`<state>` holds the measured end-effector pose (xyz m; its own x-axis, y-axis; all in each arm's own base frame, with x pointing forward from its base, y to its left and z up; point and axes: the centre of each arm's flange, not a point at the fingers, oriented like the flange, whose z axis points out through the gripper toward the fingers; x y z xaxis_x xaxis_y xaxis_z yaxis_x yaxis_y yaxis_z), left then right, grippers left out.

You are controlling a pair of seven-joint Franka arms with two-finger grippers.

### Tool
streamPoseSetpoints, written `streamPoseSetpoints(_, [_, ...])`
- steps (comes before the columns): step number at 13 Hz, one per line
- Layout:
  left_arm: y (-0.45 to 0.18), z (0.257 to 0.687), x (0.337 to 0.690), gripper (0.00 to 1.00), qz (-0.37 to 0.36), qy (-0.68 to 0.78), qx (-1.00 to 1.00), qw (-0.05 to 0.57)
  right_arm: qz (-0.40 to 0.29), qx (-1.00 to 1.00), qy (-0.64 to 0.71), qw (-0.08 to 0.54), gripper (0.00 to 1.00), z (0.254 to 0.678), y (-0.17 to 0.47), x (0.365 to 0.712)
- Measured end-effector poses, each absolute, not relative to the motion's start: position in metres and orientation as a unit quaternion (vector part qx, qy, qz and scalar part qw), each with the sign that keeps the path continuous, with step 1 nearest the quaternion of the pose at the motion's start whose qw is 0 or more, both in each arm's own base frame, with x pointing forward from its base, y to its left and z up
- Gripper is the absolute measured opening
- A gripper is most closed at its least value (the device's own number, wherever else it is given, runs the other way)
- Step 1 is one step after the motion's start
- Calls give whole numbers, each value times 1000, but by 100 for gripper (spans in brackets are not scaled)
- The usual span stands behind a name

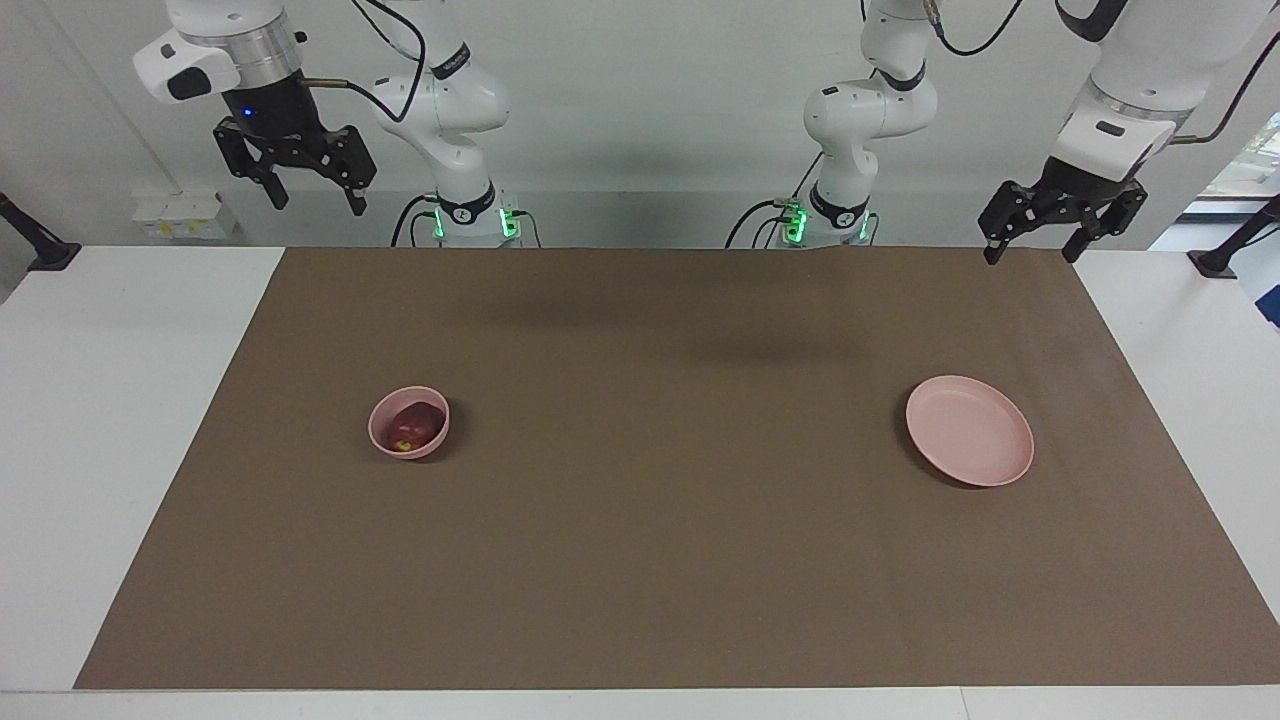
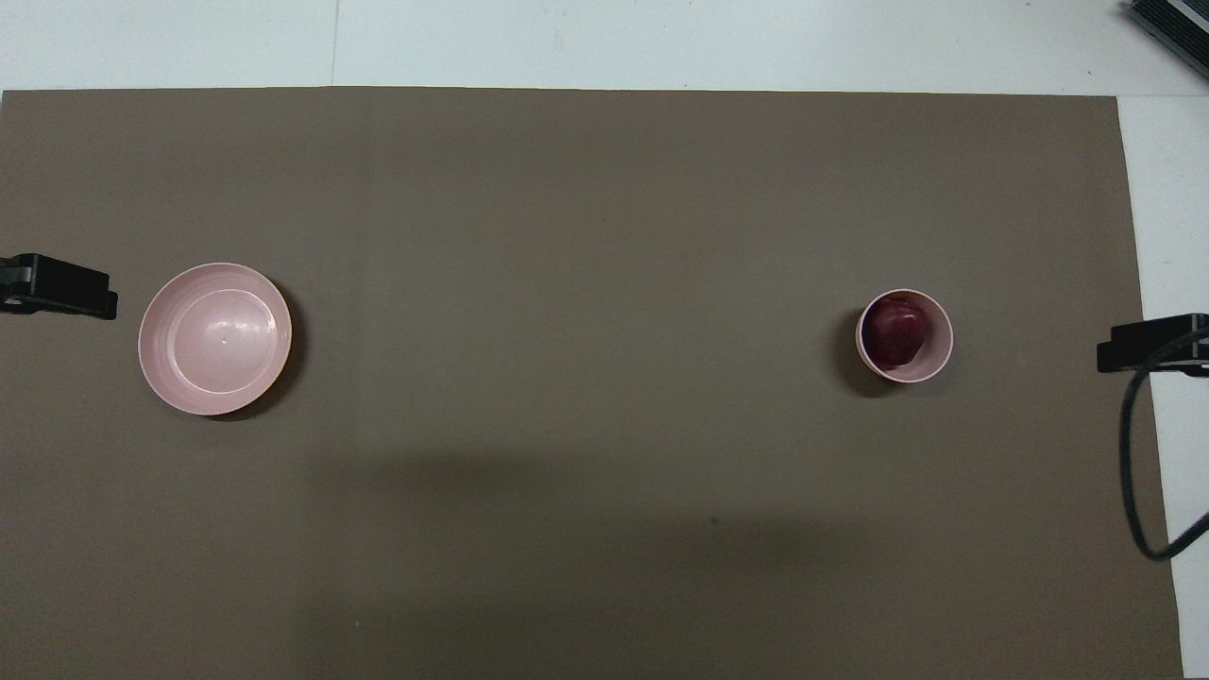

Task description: Move apple from plate to bowl

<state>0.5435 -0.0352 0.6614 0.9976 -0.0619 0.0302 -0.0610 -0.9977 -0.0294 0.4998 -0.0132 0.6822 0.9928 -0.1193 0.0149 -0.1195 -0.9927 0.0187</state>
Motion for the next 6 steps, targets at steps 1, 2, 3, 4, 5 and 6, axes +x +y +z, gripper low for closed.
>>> streamPoseSetpoints(1, [-35,661,544,100,-16,31,-999,14,4,998,-62,10,100,680,-17,500])
streamPoseSetpoints(2, [-35,661,544,100,-16,31,-999,14,2,998,-62,10,100,678,-17,500])
streamPoseSetpoints(3, [-35,661,544,100,-16,31,-999,14,0,998,-61,10,100,677,-17,501])
streamPoseSetpoints(4, [-35,661,544,100,-16,31,-999,14,-1,998,-61,8,100,675,-16,501])
streamPoseSetpoints(5, [-35,661,544,100,-16,31,-999,14,-3,998,-60,7,100,674,-15,501])
streamPoseSetpoints(6, [-35,661,544,100,-16,31,-999,14,-3,998,-60,7,100,673,-15,501])
